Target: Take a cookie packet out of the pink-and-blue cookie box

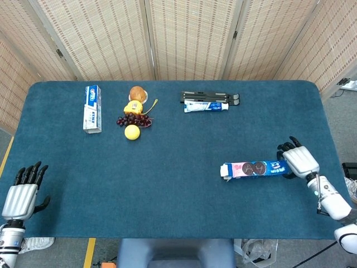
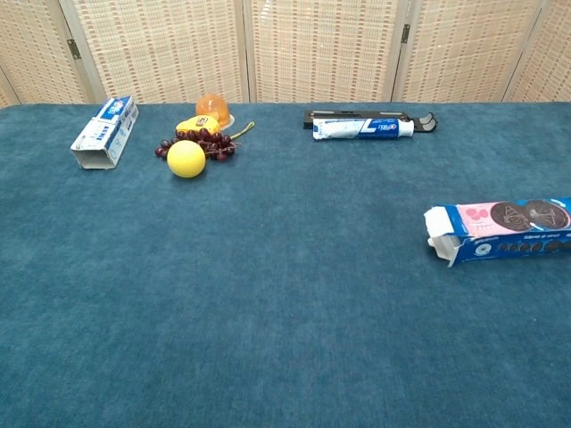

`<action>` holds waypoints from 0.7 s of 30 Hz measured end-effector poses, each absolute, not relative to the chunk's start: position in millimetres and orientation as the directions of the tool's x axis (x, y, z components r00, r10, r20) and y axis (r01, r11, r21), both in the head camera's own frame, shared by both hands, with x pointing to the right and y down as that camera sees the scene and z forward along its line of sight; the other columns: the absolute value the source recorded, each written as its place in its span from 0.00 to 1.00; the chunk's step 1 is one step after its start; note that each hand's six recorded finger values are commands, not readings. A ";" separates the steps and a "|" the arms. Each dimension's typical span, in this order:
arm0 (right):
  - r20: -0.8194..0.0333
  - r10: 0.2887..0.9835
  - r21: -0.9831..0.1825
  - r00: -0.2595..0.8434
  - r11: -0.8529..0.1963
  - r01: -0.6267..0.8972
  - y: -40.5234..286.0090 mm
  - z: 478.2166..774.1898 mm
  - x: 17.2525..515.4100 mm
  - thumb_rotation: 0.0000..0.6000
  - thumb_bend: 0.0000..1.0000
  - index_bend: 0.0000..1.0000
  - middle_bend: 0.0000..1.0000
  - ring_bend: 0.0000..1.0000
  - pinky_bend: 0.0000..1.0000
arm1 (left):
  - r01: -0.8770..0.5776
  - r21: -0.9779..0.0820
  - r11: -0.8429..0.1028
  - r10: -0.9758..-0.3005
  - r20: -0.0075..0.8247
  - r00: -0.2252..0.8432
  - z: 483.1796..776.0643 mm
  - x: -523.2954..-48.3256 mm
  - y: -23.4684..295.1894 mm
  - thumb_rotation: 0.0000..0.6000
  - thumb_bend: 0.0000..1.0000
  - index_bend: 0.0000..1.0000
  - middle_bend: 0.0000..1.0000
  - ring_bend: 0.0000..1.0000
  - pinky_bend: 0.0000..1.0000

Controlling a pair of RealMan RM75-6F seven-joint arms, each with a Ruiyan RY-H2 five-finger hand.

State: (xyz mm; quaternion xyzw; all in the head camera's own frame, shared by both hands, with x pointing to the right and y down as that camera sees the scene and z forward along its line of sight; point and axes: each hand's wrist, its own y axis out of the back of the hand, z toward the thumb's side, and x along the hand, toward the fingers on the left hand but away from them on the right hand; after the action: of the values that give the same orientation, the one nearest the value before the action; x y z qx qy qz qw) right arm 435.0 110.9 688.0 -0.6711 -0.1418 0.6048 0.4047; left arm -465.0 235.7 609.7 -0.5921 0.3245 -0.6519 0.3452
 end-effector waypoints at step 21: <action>-0.552 0.734 -0.761 0.397 -0.249 -0.599 55.2 596.2 376.6 1.00 0.22 0.55 0.30 0.21 0.00 | 0.101 -0.808 -0.580 -0.814 0.571 -0.102 624.6 -465.8 234.9 1.00 0.36 0.00 0.00 0.00 0.00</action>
State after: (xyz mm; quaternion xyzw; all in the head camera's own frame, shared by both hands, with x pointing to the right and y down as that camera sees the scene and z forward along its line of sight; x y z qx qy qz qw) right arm 376.6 55.2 596.2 -0.5712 -0.0589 0.5461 0.6100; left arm -465.8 234.9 624.6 -0.5780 0.3085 -0.6752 0.3389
